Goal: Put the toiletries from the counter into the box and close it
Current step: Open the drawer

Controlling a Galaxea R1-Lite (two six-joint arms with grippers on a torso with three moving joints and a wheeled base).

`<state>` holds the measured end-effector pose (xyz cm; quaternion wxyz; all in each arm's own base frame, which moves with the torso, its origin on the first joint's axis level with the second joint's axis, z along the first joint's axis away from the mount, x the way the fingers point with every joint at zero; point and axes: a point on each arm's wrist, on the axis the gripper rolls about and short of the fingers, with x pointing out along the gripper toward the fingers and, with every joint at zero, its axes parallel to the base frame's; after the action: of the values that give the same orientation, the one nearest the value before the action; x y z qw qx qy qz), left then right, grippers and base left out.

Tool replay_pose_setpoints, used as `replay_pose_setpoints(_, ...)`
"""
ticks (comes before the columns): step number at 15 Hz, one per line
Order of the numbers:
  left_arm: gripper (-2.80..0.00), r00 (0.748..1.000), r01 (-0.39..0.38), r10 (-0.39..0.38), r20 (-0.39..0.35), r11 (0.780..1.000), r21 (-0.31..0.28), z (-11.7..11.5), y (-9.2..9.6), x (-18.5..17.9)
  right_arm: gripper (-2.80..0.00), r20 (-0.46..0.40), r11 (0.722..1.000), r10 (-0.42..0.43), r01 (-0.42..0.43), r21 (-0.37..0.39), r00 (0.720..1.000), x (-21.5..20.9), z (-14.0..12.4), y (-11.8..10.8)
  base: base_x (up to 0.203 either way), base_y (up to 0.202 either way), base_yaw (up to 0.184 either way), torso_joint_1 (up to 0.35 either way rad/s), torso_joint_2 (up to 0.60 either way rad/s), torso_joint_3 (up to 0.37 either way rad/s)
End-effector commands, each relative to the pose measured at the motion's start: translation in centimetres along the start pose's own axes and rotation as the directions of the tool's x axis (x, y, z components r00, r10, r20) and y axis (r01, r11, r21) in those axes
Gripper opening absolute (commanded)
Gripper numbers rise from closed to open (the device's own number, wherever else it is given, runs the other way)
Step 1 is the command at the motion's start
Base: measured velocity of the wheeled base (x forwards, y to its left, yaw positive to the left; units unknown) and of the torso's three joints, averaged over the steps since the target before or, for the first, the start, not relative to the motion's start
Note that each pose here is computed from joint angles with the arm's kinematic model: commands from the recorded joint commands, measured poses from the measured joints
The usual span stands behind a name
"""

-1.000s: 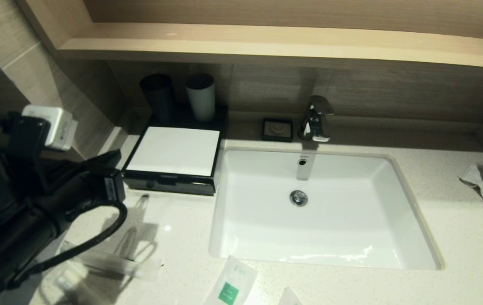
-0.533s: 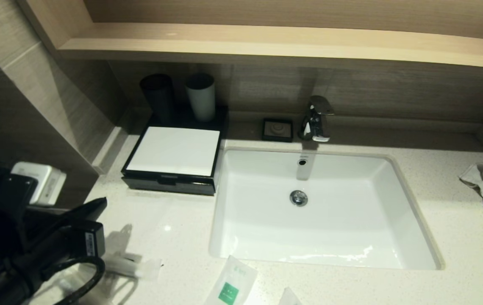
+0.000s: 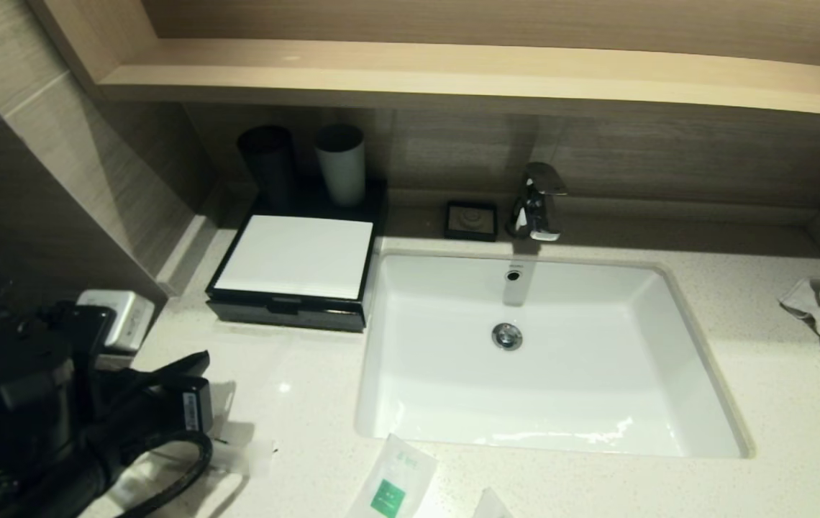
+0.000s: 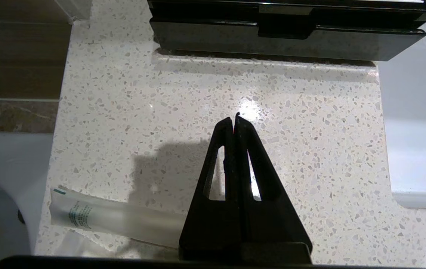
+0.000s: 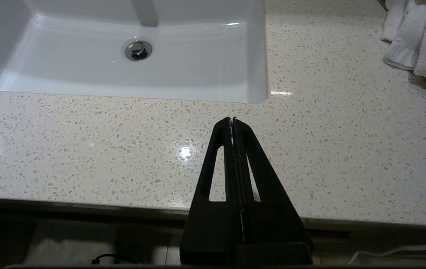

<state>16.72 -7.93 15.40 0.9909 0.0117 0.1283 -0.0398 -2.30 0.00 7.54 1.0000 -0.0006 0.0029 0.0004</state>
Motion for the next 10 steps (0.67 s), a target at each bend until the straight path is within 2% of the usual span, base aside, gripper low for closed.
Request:
replay_pose_setpoints(1, -2.8, 0.999, -0.004, 0.004, -0.043, 1.0, 0.015, -1.0, -0.6, 1.9, -2.8, 0.0, 1.0, 0.001, -0.001, 0.0, 1.0, 0.0, 0.0, 0.0, 0.0, 0.0, 0.0, 0.0, 0.0, 0.0)
replay_pose_setpoints(4, -2.8, 0.999, -0.003, 0.003, -0.043, 1.0, 0.014, -1.9, -1.3, 4.0, -2.8, 0.0, 1.0, 0.001, -0.001, 0.0, 1.0, 0.0, 0.0, 0.0, 0.0, 0.0, 0.0, 0.0, 0.0, 0.0)
replay_pose_setpoints(6, -2.8, 1.0, 0.003, -0.003, 0.002, 1.0, -0.002, -1.9, -1.9, 5.3, -2.8, 0.0, 1.0, 0.001, -0.001, 0.0, 1.0, 0.0, 0.0, 0.0, 0.0, 0.0, 0.0, 0.0, 0.0, 0.0)
replay_pose_setpoints(10, -2.8, 0.999, 0.006, -0.006, 0.035, 1.0, -0.016, -1.5, -2.6, 7.0, -2.8, 0.0, 1.0, 0.001, -0.001, 0.0, 1.0, 0.0, 0.0, 0.0, 0.0, 0.0, 0.0, 0.0, 0.0, 0.0)
